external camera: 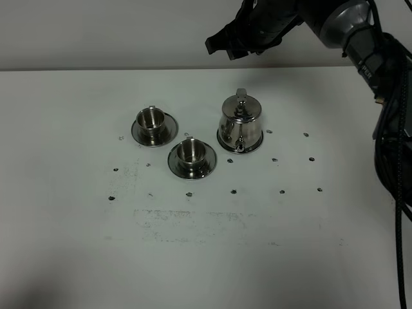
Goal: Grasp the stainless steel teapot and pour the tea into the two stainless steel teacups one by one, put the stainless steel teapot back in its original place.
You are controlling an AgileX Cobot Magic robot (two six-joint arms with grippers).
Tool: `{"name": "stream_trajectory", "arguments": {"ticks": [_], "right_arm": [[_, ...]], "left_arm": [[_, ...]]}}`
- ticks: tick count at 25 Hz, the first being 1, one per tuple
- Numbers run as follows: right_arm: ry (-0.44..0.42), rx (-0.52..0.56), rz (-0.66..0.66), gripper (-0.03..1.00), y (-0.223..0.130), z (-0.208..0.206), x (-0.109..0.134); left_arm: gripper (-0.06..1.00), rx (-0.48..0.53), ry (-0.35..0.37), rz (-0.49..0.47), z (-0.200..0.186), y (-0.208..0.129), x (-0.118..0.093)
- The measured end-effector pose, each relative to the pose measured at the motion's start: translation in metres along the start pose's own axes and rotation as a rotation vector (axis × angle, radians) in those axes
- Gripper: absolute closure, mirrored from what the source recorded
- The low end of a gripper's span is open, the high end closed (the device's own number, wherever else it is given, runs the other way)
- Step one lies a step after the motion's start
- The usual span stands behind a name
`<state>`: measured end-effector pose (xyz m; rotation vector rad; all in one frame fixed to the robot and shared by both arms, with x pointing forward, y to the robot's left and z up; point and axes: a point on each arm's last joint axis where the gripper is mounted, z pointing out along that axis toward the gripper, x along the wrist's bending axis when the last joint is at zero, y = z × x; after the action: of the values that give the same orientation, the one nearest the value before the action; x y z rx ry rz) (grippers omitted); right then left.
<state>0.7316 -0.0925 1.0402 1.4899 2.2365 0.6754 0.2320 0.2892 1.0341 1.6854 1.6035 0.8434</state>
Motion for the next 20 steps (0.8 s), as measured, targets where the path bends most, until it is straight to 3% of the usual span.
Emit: {"name": "stream_trajectory", "arguments": {"ticks": [7,20], "right_arm": [[-0.022,0.036,-0.013,0.45,-0.006,0.028,-0.001],[0.005,0.103,-0.086,0.42,-0.021,0.058,0.010]], "left_arm": [[0.66,0.000,0.001,0.000,0.000,0.000,0.000],[0.66,0.000,0.003,0.001,0.000,0.000,0.000]]}}
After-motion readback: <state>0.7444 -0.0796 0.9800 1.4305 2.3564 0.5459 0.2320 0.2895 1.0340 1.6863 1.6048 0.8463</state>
